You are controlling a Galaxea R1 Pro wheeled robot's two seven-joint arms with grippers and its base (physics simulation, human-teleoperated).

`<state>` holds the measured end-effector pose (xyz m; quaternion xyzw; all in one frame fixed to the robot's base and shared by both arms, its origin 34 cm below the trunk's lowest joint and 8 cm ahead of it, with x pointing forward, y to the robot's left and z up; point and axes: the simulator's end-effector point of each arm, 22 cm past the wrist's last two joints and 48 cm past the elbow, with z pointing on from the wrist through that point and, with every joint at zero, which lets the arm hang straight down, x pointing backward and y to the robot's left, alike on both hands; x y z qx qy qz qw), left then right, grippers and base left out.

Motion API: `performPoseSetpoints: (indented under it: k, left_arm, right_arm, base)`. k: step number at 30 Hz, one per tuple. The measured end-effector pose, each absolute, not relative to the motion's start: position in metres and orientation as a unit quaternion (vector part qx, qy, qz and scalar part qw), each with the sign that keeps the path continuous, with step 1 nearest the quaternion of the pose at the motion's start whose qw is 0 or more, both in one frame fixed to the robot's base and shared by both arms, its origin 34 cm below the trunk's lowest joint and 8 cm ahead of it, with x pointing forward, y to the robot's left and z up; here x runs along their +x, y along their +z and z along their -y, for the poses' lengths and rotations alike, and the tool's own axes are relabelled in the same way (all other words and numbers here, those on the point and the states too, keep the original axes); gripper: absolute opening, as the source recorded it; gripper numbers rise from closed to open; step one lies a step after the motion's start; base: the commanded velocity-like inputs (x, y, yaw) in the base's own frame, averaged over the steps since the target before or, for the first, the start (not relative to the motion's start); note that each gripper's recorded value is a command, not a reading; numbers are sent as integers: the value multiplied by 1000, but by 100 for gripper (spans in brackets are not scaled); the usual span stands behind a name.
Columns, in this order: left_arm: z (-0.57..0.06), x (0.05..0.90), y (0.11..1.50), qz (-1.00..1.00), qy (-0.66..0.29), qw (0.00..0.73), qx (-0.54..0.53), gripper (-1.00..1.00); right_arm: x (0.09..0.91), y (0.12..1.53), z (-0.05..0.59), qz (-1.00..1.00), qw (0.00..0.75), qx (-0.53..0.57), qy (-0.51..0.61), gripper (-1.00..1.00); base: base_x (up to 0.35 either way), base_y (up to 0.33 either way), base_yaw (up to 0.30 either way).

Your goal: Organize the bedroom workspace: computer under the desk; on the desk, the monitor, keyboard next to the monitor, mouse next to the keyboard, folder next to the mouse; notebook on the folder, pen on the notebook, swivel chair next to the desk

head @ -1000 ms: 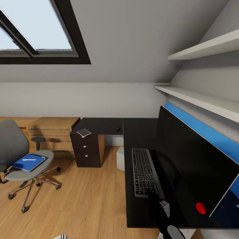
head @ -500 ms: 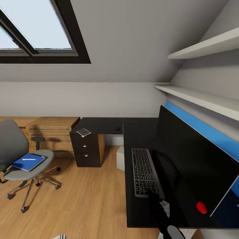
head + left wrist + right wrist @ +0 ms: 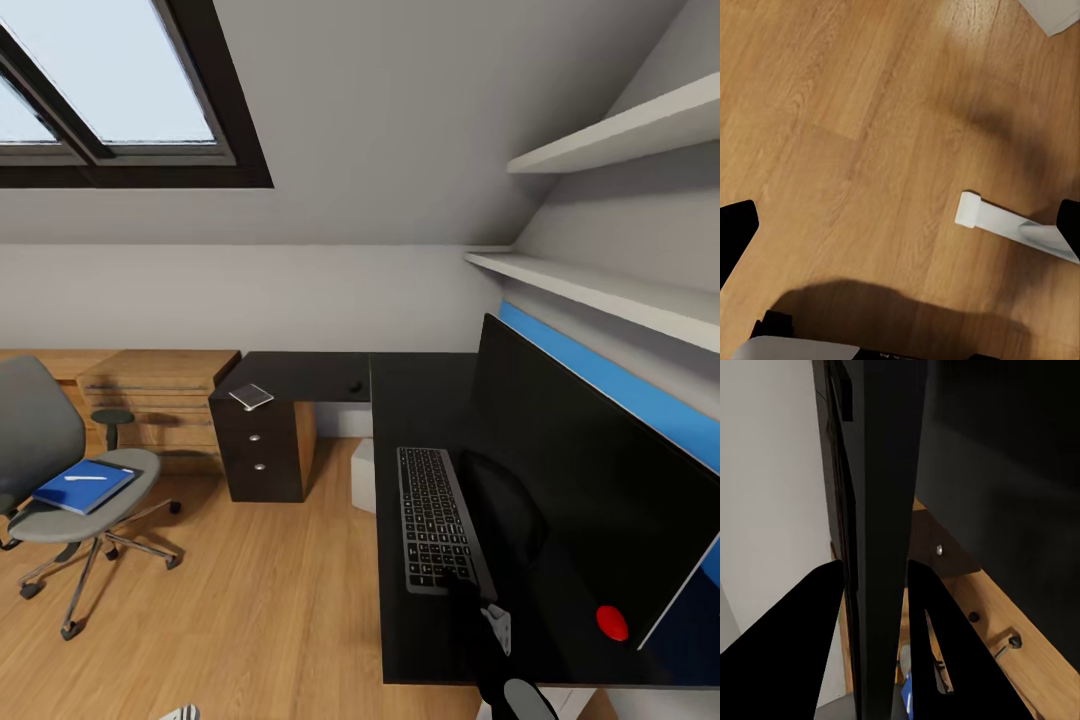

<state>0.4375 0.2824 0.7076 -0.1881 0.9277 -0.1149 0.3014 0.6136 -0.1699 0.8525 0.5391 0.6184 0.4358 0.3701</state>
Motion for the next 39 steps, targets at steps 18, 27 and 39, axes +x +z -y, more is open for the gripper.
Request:
performPoseSetpoints:
  k: [18, 27, 39]
  left_arm:
    - [-282, 436, 707, -928, -117, 300, -188, 100]
    - [-282, 436, 707, -928, -117, 300, -188, 100]
    - [-282, 436, 706, -928, -116, 299, -188, 100]
  right_arm:
    - [614, 853, 170, -619, 370, 539, 436, -100]
    - [613, 853, 171, -619, 371, 539, 435, -100]
    - [614, 852, 171, -619, 371, 539, 435, -100]
  base:
    - [54, 0, 0]
    - [88, 0, 0]
    - [23, 0, 0]
